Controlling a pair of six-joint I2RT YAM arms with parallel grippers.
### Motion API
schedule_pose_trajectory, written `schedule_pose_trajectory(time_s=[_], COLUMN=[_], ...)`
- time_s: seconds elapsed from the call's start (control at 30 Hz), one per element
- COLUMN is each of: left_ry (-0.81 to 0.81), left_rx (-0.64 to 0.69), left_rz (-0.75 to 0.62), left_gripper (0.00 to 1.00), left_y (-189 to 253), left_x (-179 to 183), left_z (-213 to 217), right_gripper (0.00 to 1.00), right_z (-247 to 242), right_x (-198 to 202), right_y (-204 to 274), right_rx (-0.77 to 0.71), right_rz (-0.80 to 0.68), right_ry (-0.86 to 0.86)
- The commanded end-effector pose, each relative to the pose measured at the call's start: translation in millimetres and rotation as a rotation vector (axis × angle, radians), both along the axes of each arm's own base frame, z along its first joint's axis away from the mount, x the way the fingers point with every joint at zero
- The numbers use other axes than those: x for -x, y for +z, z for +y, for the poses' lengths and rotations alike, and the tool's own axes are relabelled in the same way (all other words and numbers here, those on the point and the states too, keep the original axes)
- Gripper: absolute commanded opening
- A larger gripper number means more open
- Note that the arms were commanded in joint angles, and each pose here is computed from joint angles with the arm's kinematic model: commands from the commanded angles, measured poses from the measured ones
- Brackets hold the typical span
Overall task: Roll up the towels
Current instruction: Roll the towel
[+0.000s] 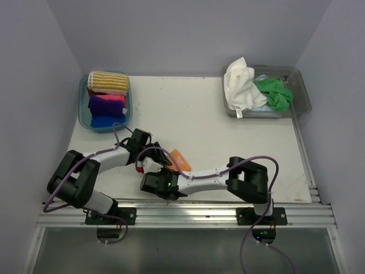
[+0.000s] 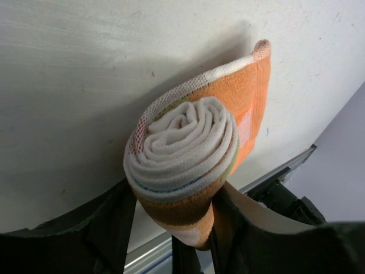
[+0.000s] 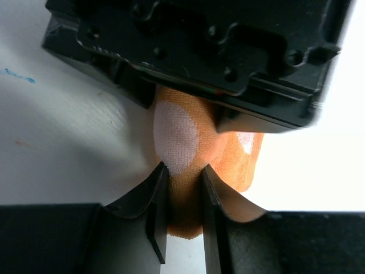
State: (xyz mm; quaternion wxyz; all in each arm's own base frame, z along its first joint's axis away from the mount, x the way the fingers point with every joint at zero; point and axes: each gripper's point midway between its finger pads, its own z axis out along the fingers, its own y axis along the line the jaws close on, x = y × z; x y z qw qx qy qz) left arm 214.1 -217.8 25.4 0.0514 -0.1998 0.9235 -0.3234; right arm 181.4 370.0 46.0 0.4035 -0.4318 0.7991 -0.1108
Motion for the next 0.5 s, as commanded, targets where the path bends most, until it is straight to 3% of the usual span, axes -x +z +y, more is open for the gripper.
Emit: schedule_pose_trajectory(time_s=[0.0, 0.17, 0.27, 0.47], left_ry=[0.01, 0.009, 0.011, 0.001], left_rx=[-0.051, -0.047, -0.044, -0.027], left_rz=[0.007, -0.025, -0.041, -0.043], left_gripper=[0.6, 0.79, 0.85, 0.86], left_y=[-3.2, 6.3, 10.3, 9.7], left_x=[1.5, -4.8, -8.4, -8.2], left_z=[9.8, 11.2, 12.5, 9.9], right_gripper=[0.22, 0.13, 0.1, 0.1], right_z=[7.8, 14.5, 14.5, 19.3], right_x=[-5.3, -0.6, 0.0, 8.1], right_y=[13.9, 9.3, 13.8, 28.5], right_rx=[-0.113, -0.315, -0.438, -0.661], right_rz=[-0.017, 0.199, 0.314, 0.524], right_ry=[-0.031, -0.011, -0.003, 0.061])
